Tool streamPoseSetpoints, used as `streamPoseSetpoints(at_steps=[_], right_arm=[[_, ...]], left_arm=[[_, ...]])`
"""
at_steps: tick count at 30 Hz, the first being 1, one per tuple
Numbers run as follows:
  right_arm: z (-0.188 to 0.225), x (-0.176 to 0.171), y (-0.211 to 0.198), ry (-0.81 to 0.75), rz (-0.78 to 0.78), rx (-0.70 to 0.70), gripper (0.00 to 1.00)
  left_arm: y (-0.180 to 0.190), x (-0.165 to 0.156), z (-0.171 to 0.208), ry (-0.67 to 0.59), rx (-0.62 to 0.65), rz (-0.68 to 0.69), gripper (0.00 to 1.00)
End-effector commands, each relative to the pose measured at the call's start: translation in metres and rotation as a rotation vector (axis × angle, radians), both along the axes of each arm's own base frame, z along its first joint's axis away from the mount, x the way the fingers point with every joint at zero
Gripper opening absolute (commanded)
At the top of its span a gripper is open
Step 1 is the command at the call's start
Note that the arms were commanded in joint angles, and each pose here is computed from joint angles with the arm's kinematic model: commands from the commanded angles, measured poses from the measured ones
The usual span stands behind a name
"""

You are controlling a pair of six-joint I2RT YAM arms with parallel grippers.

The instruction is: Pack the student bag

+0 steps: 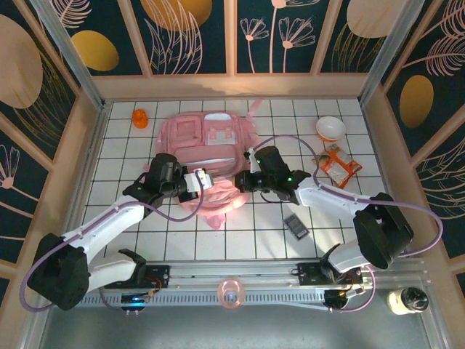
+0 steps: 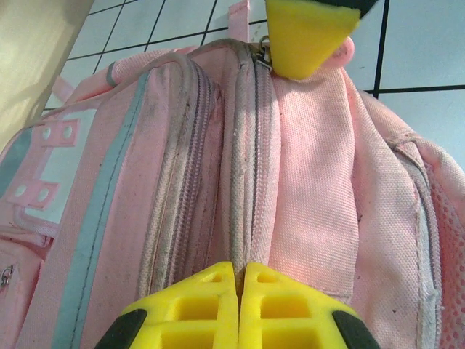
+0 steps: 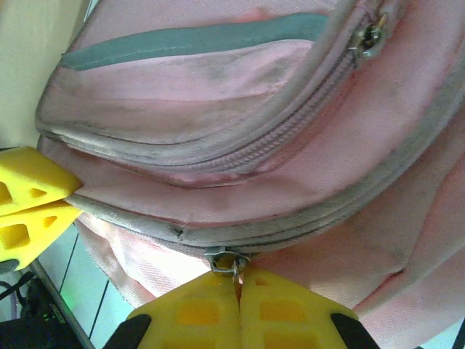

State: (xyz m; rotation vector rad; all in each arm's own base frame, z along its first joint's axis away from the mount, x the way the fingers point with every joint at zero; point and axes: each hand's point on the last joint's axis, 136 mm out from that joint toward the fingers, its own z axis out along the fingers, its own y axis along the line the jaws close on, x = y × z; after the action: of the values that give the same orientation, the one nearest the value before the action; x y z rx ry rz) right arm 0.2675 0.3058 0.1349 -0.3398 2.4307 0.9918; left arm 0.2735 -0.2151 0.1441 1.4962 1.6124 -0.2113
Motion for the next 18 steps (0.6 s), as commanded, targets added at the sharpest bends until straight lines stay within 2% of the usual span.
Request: streamPoseSetpoints(at_steps=[1, 2, 6, 8, 12, 18], right_arm=[[-0.005, 0.005, -0.014, -0.008, -0.033, -0.038, 0.00], [-0.003, 0.004, -0.009, -0.012, -0.022, -0.027, 0.00], [0.005, 0.001, 0.008, -0.032, 0.013, -0.009, 0.00], [0.007, 0.001, 0.015, -0.034, 0.025, -0.004, 0.00], [0.016, 0.000, 0.022, -0.049, 0.041, 0.025, 0.00], [0.020, -0.001, 0.020, -0.057, 0.032, 0.033, 0.00]], left_arm=[[0.017, -0.004, -0.011, 0.014, 0.059, 0.047, 0.00], [0.015, -0.005, -0.008, 0.019, 0.043, 0.042, 0.02], [0.000, -0.015, 0.011, 0.066, -0.052, -0.011, 0.39], [-0.009, -0.016, 0.025, 0.066, -0.114, -0.014, 0.48], [-0.019, -0.014, 0.041, 0.018, -0.171, -0.013, 0.55], [-0.025, -0.002, 0.027, 0.018, -0.116, -0.022, 0.56]])
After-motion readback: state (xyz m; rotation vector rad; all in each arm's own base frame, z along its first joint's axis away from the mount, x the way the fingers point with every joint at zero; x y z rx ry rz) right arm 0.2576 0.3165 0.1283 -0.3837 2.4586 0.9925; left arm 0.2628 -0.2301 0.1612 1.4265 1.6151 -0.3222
